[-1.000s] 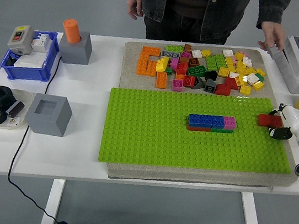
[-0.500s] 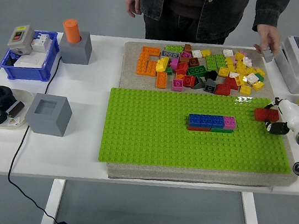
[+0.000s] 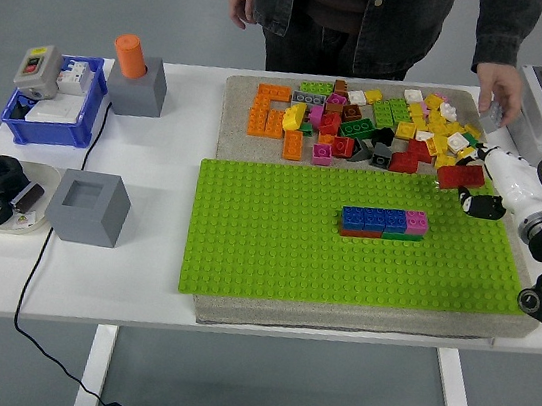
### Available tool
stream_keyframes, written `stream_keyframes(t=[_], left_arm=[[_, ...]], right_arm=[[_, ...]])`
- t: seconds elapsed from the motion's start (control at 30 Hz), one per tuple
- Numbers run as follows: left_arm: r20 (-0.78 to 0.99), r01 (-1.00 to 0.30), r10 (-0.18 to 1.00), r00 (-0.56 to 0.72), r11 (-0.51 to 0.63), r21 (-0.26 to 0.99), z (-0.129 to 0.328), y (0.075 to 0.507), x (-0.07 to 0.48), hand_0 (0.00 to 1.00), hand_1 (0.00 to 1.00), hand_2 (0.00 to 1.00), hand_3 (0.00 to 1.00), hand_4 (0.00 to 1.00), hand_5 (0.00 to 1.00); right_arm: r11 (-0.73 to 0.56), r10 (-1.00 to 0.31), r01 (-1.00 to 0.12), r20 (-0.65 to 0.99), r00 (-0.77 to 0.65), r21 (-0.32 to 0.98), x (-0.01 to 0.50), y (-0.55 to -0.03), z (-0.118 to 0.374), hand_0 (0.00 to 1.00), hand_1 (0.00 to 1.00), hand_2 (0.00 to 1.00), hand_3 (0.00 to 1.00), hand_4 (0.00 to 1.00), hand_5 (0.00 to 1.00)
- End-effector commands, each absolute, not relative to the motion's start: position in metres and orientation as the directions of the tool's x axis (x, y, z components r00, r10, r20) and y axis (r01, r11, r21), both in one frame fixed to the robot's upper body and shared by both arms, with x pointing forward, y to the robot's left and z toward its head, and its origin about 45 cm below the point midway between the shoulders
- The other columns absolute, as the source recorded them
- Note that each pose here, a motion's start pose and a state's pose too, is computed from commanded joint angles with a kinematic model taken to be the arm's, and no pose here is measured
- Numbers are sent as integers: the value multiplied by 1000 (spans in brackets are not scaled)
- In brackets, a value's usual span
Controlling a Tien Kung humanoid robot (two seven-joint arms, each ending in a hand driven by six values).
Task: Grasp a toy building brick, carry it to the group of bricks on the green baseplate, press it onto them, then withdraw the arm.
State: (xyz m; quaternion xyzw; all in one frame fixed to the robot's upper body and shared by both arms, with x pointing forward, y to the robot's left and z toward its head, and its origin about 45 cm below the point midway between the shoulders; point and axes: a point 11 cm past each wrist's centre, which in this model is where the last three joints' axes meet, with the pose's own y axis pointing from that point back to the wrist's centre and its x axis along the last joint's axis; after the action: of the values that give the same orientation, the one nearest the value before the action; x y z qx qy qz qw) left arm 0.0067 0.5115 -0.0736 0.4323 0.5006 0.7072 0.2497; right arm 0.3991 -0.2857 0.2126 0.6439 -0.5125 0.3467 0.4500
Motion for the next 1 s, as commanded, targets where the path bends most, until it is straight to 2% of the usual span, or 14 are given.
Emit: stream_keyframes(t=[0.17,0.37,0.7,0.73,1.0], left_arm=[[364,82,785,-501,-375,923,-73,512,6,824,862,809,768,839,613],[364,83,784,-503,-376,923,-73,513,5,824,863,811,768,843,617],[366,89,782,-505,-374,923,-73,514,0,824,863,812,768,844,616],[362,86,783,-506,-372,924,-73,514,0,824,864,813,768,846,617],[355,78,785,-508,-368,926,-73,513,2,825,865,813,768,850,615]], right_arm=[[-158,-398,-960,875,276,231,394,-236,222,998,967,944,607,406,40],[-179,-444,-943,832,331,280,386,-203,220,998,968,944,598,411,60],[-103,-469,-922,799,376,373,372,-204,203,998,964,939,591,432,72],[-94,-470,-919,797,380,383,371,-205,201,998,960,939,583,468,69],[-96,-472,-914,790,391,395,368,-199,194,998,959,943,571,496,67]])
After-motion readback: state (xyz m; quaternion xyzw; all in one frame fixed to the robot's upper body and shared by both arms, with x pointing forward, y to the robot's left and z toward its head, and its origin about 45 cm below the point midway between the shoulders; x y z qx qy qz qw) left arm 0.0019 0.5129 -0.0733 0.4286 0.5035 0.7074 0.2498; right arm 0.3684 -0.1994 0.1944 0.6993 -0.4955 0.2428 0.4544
